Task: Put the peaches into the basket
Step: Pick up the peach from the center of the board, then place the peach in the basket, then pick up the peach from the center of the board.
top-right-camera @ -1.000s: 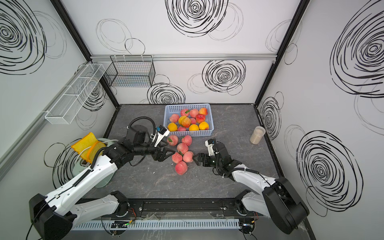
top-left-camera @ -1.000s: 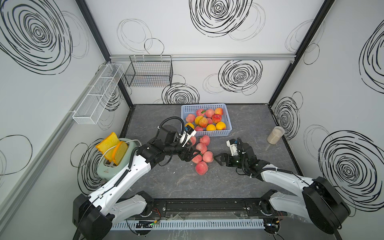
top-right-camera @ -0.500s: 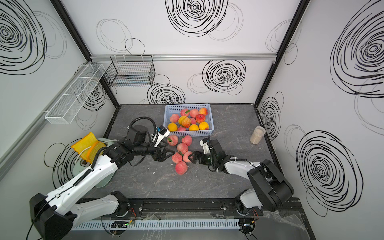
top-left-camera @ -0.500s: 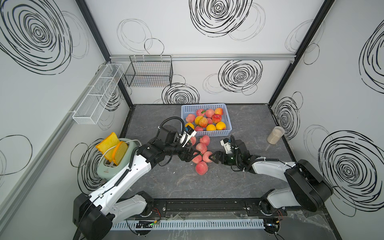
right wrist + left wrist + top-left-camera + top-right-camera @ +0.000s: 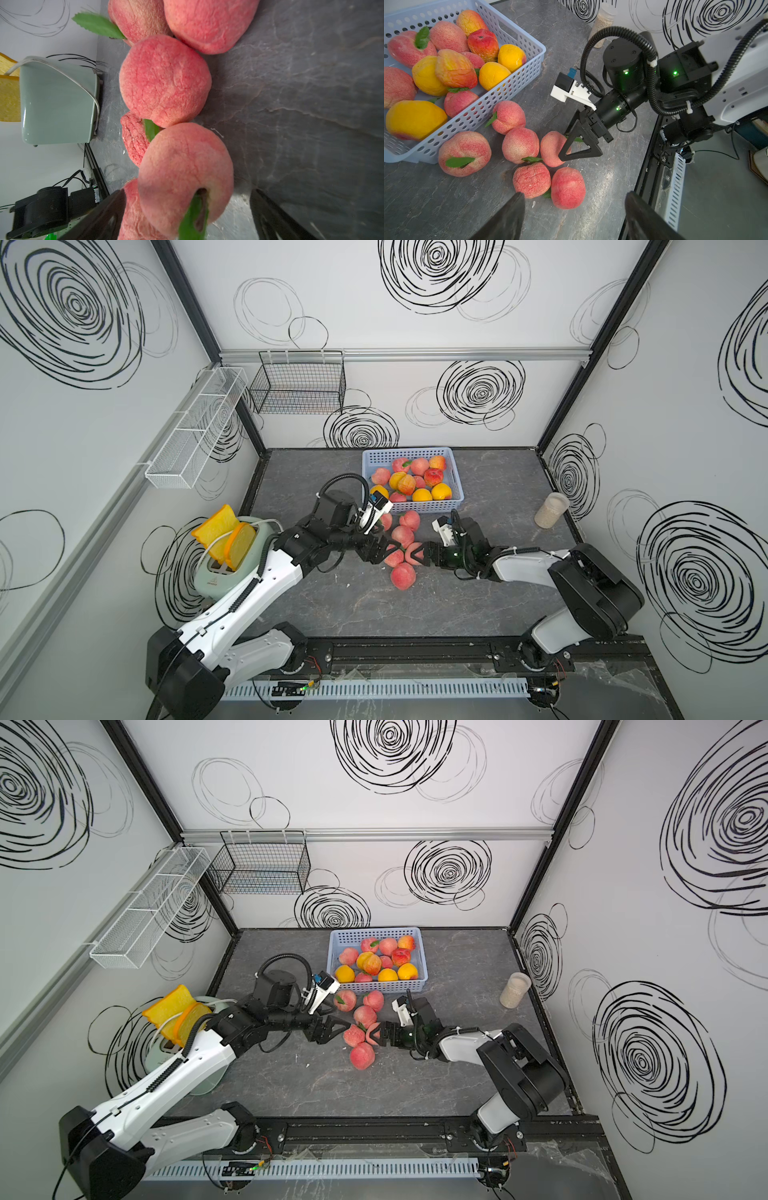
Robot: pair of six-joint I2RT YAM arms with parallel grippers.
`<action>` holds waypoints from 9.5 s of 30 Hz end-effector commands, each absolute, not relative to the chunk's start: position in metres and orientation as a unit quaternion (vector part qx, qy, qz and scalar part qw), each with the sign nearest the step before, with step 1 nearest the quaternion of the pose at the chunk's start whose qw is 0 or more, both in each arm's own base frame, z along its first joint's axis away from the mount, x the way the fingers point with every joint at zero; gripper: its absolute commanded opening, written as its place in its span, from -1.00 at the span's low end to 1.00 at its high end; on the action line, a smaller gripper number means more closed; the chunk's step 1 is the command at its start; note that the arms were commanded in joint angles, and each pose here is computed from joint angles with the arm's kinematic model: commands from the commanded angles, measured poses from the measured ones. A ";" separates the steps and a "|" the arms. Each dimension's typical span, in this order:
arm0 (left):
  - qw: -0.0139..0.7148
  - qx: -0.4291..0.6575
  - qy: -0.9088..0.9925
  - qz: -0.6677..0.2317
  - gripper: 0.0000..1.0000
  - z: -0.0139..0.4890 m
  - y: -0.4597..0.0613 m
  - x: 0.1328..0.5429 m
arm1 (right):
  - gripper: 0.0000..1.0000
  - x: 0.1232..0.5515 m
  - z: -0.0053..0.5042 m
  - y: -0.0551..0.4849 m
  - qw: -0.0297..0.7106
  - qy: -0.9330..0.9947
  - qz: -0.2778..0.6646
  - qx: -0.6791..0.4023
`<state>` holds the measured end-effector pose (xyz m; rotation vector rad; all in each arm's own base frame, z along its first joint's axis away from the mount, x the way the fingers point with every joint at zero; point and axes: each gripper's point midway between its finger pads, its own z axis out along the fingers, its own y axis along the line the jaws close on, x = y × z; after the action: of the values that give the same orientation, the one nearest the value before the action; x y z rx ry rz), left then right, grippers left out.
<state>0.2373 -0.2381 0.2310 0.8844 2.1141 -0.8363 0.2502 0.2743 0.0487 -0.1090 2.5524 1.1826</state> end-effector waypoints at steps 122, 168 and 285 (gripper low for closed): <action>0.359 0.329 0.814 -0.318 0.62 0.234 -0.233 0.250 | 0.71 0.591 0.149 0.206 0.489 0.861 0.109 -0.088; 0.370 0.238 0.863 -0.249 0.68 0.197 -0.213 0.298 | 0.65 0.225 0.156 0.183 0.600 0.730 0.263 -0.194; 0.420 -0.007 0.880 -0.222 0.52 0.146 -0.219 0.331 | 0.54 0.179 0.155 0.233 0.567 0.696 0.318 -0.305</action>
<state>0.3368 -0.2274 0.1382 -0.0173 2.2208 -0.5921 0.1785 0.2281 0.1347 -0.7216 1.7074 0.7319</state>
